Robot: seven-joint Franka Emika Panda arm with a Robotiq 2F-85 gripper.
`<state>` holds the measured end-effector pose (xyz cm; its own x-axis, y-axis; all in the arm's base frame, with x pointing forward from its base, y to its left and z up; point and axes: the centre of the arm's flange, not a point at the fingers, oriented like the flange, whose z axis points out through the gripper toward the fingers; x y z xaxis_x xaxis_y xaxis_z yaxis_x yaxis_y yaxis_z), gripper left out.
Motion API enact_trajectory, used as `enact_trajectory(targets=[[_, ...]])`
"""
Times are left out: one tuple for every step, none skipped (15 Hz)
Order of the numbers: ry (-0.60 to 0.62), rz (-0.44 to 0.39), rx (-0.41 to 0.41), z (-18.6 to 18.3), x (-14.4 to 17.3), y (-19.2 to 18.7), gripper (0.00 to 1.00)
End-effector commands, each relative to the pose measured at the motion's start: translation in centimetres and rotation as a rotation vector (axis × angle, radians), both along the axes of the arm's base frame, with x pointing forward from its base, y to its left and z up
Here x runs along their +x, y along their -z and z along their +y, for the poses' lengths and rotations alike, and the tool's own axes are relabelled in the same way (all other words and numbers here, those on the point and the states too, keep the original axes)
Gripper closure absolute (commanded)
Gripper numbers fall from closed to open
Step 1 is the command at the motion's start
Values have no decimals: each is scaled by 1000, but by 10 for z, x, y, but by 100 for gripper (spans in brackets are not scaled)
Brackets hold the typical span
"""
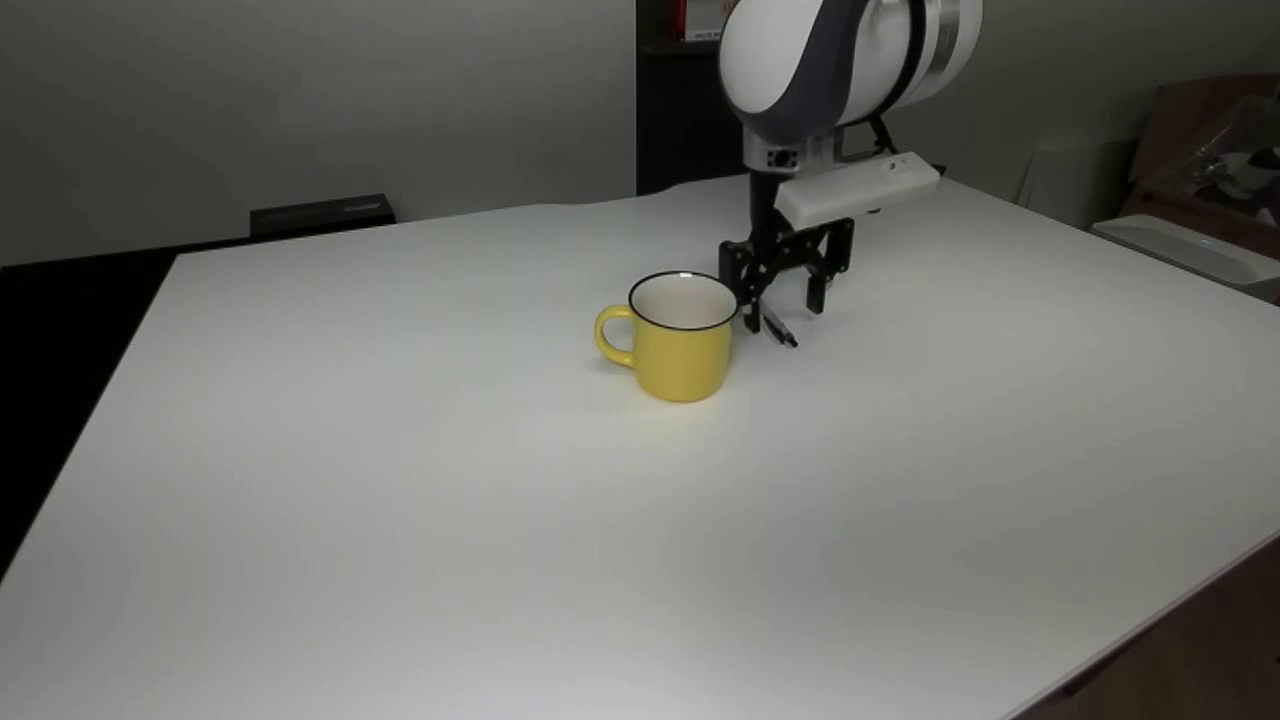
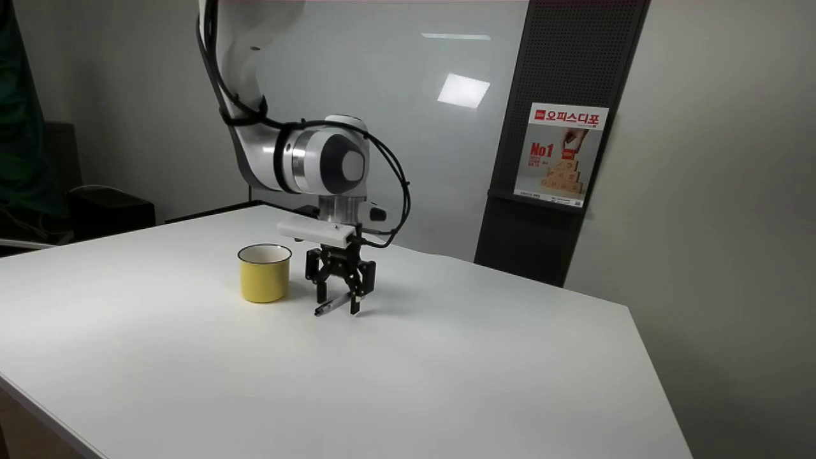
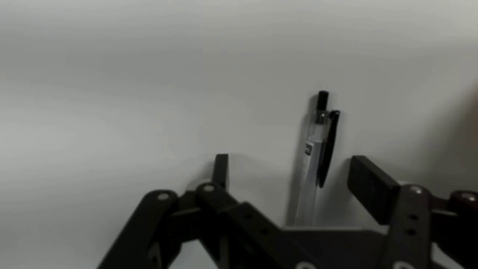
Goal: Put the pen in the cup
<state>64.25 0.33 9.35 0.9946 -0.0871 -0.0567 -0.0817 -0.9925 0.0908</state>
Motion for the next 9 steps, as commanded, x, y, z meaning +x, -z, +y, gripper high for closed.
enact_trajectory(targets=[[28,-26,24,0,8,-1,48],[30,-33,29,0,8,-2,55],[32,-40,30,0,8,-3,61],[36,-47,34,0,9,-4,69],[39,-52,36,-1,9,-5,75],[41,-56,36,-2,9,-6,83],[42,-61,37,-3,9,-8,88],[44,-67,38,-3,9,-9,95],[44,-74,39,-4,9,-11,99]])
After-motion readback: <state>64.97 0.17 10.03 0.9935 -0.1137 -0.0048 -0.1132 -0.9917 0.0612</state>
